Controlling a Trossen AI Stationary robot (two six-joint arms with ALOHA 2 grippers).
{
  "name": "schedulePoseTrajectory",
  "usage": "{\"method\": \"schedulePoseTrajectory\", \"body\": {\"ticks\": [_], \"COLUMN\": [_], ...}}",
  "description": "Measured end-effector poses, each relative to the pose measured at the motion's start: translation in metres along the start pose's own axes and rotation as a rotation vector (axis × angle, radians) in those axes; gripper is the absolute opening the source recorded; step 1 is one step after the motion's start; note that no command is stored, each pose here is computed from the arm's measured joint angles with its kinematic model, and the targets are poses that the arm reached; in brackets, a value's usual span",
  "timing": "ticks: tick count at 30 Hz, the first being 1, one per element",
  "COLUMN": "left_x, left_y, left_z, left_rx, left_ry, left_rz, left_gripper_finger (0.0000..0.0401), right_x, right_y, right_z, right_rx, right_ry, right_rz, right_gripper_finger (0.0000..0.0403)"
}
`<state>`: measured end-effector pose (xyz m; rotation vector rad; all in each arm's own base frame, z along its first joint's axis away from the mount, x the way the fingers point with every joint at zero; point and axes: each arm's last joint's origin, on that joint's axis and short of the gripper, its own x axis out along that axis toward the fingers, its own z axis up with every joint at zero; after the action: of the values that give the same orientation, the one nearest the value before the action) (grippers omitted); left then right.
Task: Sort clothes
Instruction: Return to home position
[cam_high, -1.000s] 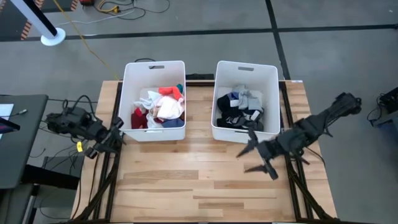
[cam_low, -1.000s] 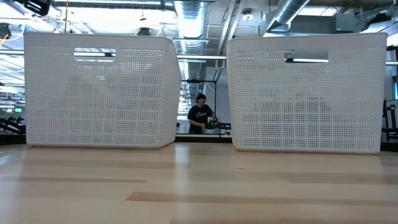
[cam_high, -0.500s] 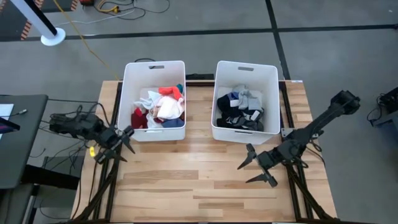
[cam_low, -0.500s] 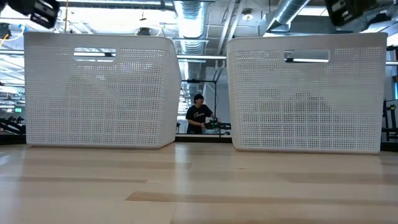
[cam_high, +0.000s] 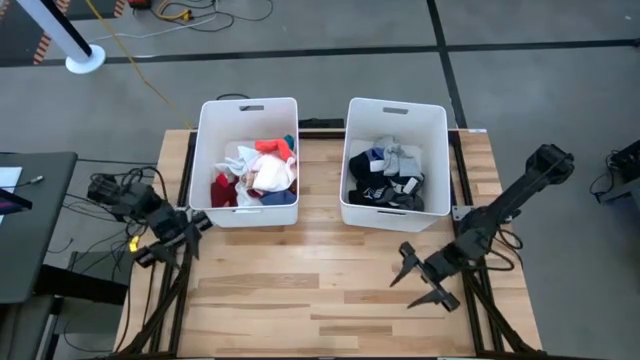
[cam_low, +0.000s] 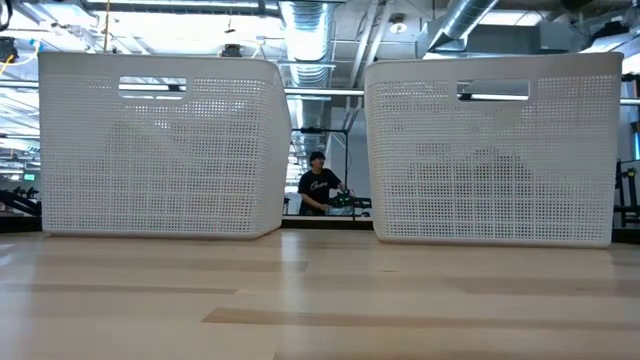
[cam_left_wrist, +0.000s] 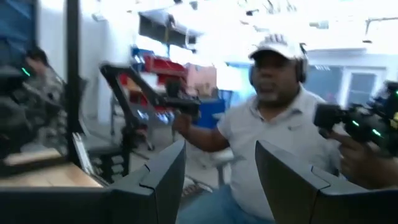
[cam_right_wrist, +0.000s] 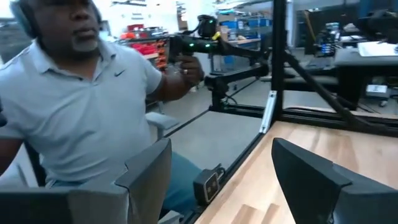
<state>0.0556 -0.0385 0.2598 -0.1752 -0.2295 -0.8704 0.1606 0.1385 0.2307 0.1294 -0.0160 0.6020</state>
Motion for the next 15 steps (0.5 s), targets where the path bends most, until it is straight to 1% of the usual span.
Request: {"method": "schedulePoseTrajectory", "body": {"ticks": [2,4,8,10,13,15], "left_x": [0.003,0.007,0.014,0.014,0.014,0.014], "left_y": [0.000,0.001,0.005,0.006,0.007,0.007], "left_z": [-0.006,-0.017,-0.045,-0.059,-0.073,-0.078], "left_rx": [-0.022,-0.040,-0.072,-0.092,-0.095,-0.092], "left_ry": [0.042,0.062,0.105,0.149,0.151,0.148], "left_rz": [-0.023,-0.047,-0.076,-0.072,-0.067,-0.076], "left_gripper_finger": [0.0187,0.0187,0.0187,0.0187,0.0187,0.0187], "right_x": [0.004,0.008,0.015,0.018,0.021,0.018], "right_y": [0.003,0.004,0.003,0.003,0.003,0.002], "right_z": [-0.005,-0.012,-0.025,-0.031,-0.038,-0.043], "right_rx": [-0.003,0.008,0.058,0.059,0.060,0.070], "right_ry": [0.011,0.039,0.090,0.109,0.129,0.130], "right_rz": [0.014,0.014,0.004,0.001,-0.002,-0.003], "right_gripper_finger": [0.0290,0.0290,0.0290,0.0290,0.0290,0.0290]}}
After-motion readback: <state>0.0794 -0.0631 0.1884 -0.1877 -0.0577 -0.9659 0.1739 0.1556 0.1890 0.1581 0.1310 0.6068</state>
